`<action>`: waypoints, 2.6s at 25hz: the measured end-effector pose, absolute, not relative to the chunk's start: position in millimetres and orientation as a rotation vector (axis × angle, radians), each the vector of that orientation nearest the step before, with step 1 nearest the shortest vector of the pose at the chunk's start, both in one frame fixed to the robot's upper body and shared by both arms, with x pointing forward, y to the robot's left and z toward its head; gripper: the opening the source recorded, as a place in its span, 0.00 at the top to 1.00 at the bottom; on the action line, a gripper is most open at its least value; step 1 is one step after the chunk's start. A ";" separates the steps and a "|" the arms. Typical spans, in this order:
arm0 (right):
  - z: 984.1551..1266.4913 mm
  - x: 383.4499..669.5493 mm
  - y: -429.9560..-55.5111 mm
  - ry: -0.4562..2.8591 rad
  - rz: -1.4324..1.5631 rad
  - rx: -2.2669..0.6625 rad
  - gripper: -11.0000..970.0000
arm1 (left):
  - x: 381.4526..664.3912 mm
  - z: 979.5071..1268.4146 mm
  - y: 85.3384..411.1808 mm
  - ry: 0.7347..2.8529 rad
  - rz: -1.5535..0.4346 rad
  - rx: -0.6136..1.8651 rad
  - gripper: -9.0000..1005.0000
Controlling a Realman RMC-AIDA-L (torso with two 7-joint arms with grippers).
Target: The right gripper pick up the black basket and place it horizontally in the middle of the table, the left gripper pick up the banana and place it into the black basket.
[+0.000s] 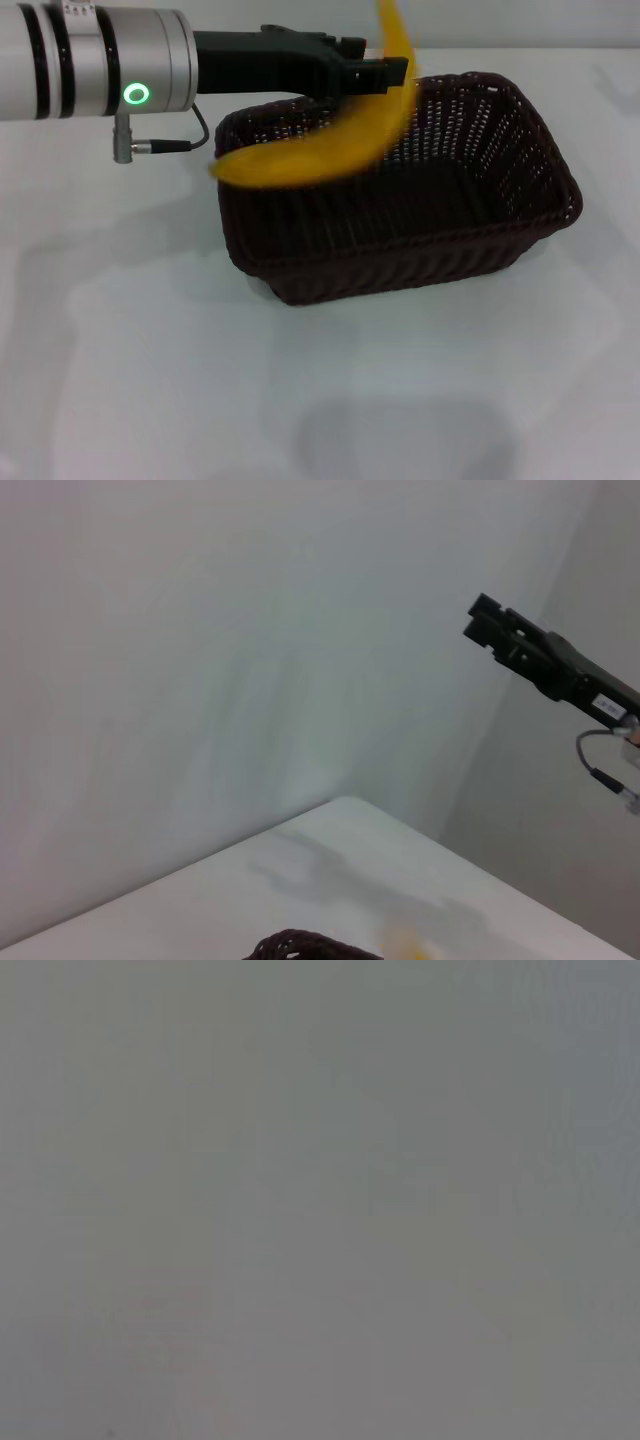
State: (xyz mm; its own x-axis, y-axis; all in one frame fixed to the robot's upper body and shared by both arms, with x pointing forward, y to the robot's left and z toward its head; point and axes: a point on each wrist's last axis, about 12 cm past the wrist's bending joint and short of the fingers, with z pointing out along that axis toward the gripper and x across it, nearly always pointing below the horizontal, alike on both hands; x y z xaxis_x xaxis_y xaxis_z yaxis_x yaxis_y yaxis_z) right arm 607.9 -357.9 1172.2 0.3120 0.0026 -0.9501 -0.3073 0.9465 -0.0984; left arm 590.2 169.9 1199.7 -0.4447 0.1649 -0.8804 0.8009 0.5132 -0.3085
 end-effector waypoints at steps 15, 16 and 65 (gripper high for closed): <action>1170.3 606.3 -360.8 1.247 0.203 -0.275 0.13 | 591.8 1196.8 193.8 1.853 -0.814 0.664 0.14; 1170.3 606.2 -361.5 1.248 0.201 -0.273 0.13 | 588.9 1197.0 210.6 1.787 -0.711 0.586 0.12; 1126.1 541.1 -427.8 1.231 -0.117 -0.131 0.13 | 486.5 1152.7 333.1 1.295 -0.111 0.071 0.13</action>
